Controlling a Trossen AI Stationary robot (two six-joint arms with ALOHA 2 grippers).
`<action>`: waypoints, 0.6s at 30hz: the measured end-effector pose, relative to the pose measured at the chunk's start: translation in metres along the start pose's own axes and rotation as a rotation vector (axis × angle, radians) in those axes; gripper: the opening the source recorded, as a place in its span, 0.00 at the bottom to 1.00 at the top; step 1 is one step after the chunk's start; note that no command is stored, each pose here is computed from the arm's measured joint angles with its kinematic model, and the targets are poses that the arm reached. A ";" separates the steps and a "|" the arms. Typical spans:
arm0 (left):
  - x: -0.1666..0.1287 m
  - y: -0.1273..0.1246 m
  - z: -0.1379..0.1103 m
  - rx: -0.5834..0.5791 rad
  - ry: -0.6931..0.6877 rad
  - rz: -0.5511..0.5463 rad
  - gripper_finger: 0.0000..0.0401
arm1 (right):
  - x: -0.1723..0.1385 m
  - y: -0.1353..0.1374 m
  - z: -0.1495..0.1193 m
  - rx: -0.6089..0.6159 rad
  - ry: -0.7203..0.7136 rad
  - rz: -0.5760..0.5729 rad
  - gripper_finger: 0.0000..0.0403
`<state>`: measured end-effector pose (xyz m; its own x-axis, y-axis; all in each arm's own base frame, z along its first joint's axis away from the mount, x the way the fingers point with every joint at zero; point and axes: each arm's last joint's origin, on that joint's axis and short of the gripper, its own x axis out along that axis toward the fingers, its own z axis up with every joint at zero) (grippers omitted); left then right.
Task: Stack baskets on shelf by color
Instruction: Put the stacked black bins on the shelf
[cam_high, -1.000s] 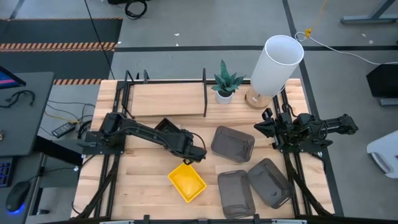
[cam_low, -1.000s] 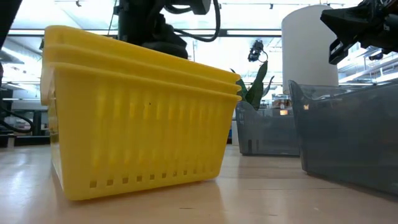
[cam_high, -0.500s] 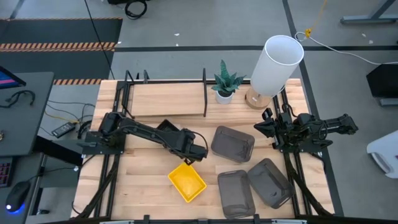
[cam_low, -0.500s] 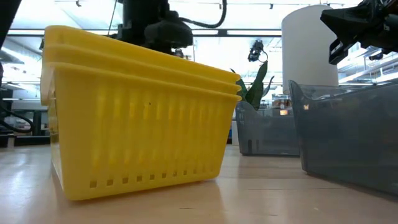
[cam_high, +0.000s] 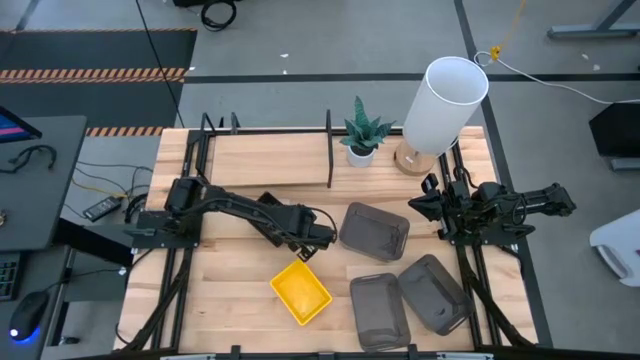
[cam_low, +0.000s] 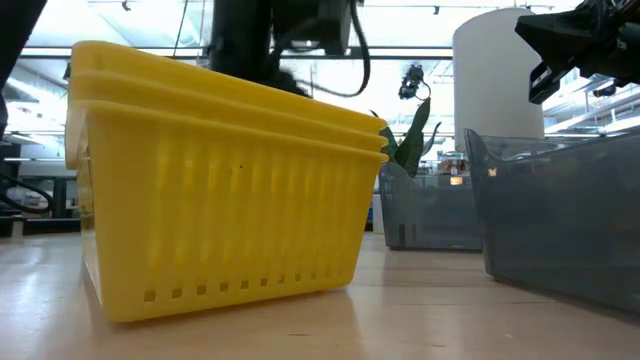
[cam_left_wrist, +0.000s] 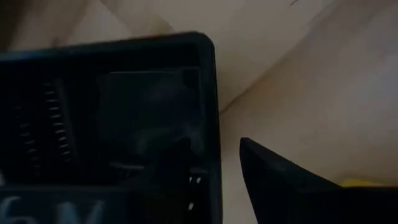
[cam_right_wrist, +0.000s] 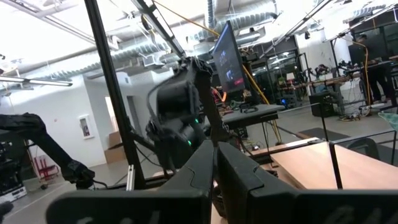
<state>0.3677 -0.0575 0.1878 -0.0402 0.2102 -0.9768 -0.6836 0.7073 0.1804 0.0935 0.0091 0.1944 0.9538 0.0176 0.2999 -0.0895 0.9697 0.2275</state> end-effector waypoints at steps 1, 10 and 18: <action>0.006 0.001 0.000 -0.009 0.006 -0.002 0.36 | 0.000 0.000 0.000 0.000 0.000 0.000 0.07; 0.020 0.005 -0.002 -0.018 0.037 -0.012 0.30 | 0.000 0.000 0.000 0.000 0.001 0.000 0.07; 0.015 0.006 -0.002 0.077 0.036 -0.021 0.05 | 0.000 0.000 0.000 0.000 0.001 0.000 0.07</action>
<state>0.3617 -0.0512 0.1743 -0.0537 0.1716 -0.9837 -0.6269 0.7610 0.1670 0.0936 0.0091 0.1944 0.9541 0.0177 0.2990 -0.0893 0.9697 0.2274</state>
